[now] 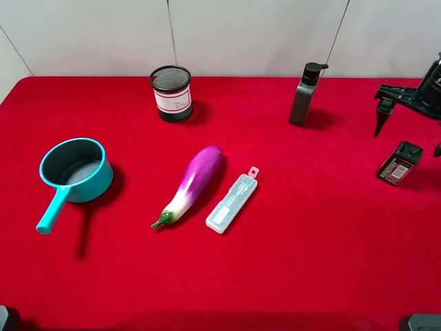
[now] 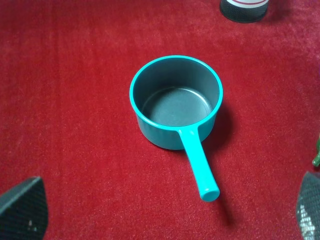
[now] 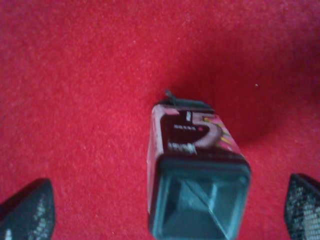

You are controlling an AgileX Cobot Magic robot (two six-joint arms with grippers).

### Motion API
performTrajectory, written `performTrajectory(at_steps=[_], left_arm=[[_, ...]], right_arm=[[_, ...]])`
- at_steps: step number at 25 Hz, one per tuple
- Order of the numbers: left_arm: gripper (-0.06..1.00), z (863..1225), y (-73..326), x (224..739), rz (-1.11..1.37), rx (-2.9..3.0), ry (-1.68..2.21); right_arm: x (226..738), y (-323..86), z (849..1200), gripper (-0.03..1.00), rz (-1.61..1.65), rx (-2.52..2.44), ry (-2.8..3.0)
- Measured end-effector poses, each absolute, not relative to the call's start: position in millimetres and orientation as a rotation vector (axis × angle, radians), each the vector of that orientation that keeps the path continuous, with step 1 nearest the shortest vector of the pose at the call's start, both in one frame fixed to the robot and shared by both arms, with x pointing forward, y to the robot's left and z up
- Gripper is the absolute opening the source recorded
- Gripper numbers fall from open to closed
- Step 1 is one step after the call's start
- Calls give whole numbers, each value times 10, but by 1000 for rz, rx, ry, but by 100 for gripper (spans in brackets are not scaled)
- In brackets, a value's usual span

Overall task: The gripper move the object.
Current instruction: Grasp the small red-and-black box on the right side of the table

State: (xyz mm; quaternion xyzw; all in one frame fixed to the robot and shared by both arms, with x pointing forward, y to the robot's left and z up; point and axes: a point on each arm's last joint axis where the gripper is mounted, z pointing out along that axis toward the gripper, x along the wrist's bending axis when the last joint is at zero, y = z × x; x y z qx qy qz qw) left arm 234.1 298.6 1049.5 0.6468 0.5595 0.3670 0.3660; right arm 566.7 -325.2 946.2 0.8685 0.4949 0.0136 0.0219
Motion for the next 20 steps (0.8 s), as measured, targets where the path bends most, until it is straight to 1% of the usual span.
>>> performTrajectory(at_steps=[5, 20], left_arm=[[98, 10495, 2986, 2341, 943, 1663, 1438], [98, 10495, 2986, 2341, 943, 1663, 1438]], right_arm=[[5689, -3314, 9316, 69, 15, 2756, 1495], [5718, -3301, 9017, 69, -70, 2811, 1510]])
